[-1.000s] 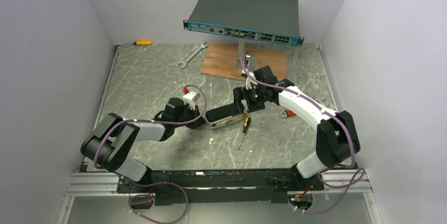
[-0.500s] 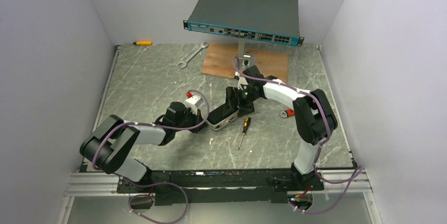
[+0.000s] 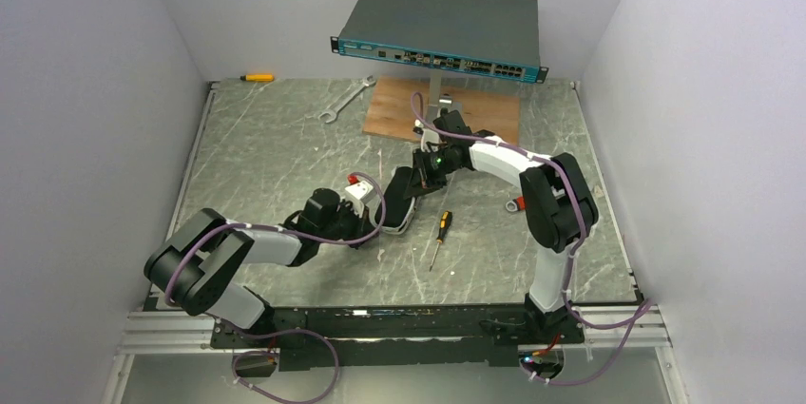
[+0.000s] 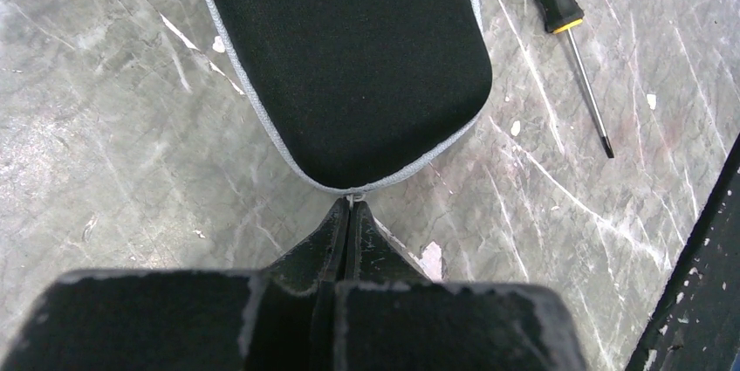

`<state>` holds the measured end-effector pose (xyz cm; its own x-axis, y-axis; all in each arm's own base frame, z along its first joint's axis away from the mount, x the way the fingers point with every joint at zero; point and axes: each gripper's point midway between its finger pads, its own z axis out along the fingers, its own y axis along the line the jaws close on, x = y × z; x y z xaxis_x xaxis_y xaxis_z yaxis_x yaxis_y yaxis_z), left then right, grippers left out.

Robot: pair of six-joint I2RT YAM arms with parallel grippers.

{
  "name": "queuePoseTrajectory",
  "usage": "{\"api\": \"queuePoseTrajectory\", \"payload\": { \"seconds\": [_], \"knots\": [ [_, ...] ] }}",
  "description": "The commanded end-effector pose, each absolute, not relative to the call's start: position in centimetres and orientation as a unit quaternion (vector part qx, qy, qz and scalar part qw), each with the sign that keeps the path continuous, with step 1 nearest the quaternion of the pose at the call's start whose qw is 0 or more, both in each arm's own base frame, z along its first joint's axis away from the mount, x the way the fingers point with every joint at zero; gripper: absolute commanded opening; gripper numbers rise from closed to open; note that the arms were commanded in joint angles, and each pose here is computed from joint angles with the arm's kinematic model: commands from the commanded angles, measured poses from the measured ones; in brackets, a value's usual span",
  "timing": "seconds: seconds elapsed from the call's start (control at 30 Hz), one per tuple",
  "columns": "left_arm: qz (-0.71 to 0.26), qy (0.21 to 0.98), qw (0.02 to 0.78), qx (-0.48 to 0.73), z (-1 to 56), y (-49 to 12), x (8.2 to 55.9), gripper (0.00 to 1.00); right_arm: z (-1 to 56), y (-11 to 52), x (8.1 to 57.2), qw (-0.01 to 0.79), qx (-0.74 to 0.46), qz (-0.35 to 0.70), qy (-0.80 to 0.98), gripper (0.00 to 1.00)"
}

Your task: Open the umbrella

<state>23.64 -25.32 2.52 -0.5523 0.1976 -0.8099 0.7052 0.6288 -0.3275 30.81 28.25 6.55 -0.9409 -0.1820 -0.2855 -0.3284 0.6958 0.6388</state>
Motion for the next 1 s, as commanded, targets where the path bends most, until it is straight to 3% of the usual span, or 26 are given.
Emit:
{"api": "queuePoseTrajectory", "payload": {
  "seconds": [0.0, 0.4, 0.77, 0.97],
  "knots": [
    [-0.314, 0.811, 0.410, 0.274, 3.9, -25.4, 25.3, 0.00, 2.8, 25.2, 30.1, 0.070, -0.179, 0.305, 0.933, 0.00],
    [-0.277, 0.811, 0.421, 0.298, 5.1, -24.9, 26.5, 0.00, 1.5, 23.1, 29.4, 0.054, -0.278, 0.286, 0.915, 0.00],
    [-0.258, 0.729, 0.498, 0.391, 7.4, -28.2, 32.1, 0.00, 1.6, 23.7, 27.7, 0.031, -0.362, 0.336, 0.869, 0.00],
    [-0.256, 0.759, 0.494, 0.338, 6.9, -27.4, 37.3, 0.00, 2.4, 24.2, 28.2, 0.040, -0.366, 0.352, 0.861, 0.00]
  ]
}}
